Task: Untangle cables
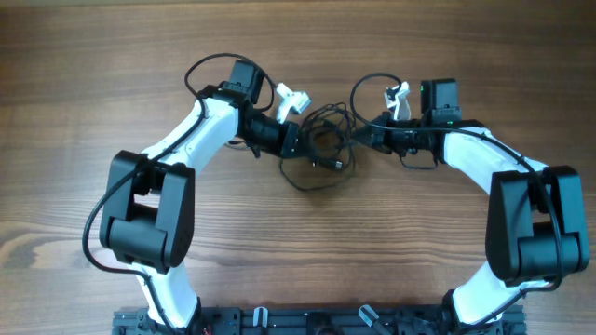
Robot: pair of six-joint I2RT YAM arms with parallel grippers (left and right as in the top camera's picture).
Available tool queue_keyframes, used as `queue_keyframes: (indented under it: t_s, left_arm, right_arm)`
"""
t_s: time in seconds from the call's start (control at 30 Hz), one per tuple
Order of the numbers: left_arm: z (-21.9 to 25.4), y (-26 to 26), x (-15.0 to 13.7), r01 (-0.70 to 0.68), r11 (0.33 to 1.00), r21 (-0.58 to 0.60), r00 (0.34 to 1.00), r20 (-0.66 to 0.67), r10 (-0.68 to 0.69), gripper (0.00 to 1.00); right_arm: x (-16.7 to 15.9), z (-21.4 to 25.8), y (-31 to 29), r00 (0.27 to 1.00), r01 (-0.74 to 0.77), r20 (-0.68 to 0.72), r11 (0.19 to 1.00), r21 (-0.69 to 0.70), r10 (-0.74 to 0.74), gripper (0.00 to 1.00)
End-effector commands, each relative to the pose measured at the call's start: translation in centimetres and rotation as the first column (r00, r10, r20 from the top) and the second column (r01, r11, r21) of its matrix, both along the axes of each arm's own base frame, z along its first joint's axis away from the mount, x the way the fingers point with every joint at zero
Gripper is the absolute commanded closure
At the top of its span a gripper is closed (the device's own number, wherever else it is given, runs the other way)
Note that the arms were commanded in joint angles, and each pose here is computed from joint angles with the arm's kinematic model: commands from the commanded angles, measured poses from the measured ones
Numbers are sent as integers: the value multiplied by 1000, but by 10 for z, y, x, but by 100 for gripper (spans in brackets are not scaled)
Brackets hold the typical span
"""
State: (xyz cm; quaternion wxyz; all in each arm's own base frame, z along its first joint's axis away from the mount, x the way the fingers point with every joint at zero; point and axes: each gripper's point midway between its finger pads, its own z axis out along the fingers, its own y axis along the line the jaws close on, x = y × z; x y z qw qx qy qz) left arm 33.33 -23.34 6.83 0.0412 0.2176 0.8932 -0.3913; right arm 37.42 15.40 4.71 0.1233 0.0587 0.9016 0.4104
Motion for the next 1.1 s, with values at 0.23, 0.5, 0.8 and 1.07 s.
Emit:
queue_keyframes:
  t_s: [0.23,0.5,0.8,1.07]
  left_arm:
    - [-44,117,25,-421,688,590,881,87,465,85]
    - [31,5,49,-163,986,-19,983,82,164,29]
    - [43,-49,56,-135,989,-62,969,200,145,45]
    - [1,-42,65,-276,955,111,949,187,253,57]
  right_arm:
    - [4,-51,-68,991,120,-8,908,-401,-134,96]
    - [-16,27,18,960,-254,151,959,127,235,96]
    - [-24,12,38,947,-296,139,955,30,289,96]
    - [-25,13,42,943,-306,147,952,30,299,96]
